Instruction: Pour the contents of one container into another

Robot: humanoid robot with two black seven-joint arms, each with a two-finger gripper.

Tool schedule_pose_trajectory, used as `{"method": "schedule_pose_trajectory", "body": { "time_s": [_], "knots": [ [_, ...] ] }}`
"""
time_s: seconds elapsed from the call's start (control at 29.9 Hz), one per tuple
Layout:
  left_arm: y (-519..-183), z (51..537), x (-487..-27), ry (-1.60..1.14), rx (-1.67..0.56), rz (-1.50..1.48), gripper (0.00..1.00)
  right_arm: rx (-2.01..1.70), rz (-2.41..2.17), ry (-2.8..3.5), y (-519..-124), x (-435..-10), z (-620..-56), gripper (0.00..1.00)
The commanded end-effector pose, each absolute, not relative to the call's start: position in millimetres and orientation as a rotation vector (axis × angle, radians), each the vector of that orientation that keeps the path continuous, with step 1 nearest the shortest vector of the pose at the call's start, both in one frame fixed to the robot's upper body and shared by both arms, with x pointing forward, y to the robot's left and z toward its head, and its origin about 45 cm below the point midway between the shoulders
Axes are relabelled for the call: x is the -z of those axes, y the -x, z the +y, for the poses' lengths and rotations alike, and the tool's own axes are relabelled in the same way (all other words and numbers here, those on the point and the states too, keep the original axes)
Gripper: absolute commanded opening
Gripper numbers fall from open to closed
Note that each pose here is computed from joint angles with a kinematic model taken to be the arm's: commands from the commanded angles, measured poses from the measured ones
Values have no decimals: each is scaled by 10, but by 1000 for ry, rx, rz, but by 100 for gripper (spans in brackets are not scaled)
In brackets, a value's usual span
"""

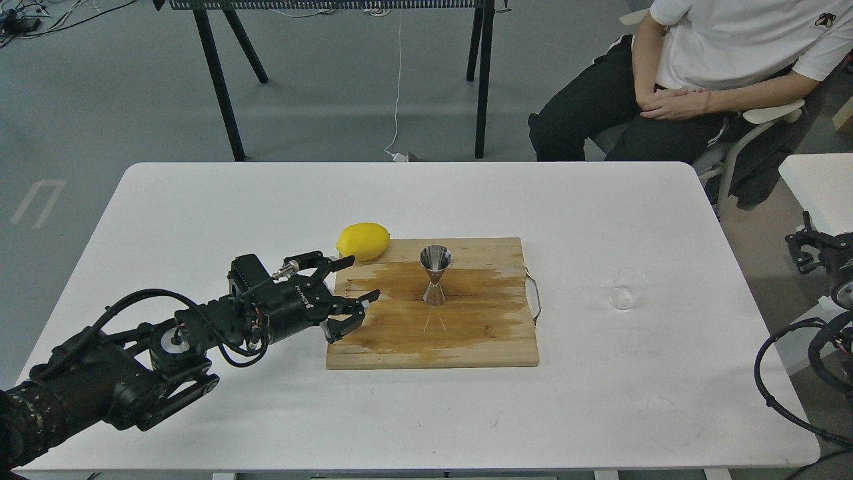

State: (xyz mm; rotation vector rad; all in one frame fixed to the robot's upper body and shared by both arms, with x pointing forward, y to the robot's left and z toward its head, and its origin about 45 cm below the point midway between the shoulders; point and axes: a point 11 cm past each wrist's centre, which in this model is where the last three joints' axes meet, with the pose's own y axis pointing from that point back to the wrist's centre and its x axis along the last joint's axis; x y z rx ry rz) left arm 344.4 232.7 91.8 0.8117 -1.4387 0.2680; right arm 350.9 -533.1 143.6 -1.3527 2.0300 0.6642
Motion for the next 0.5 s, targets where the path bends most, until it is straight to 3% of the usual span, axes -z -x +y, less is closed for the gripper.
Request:
{"method": "schedule_pose_trajectory", "body": {
  "time_s": [0.0, 0.17, 0.37, 0.47],
  "knots": [
    [-3568, 2497, -1175, -772, -480, -1309, 75, -630, 2044, 1357, -3497, -1544, -5448, 100],
    [-3760, 2647, -1584, -600, -797, -1080, 75, -564, 2102, 1403, -3421, -1829, -5771, 100],
    [-4163, 2890, -2087, -391, -1071, -662, 77, -669, 2093, 1406, -3393, -1680, -5705, 100],
    [-4345, 3080, -2461, -149, -1175, -421, 88, -752, 2077, 1313, -3178, -1434, -5706, 100]
  ]
}}
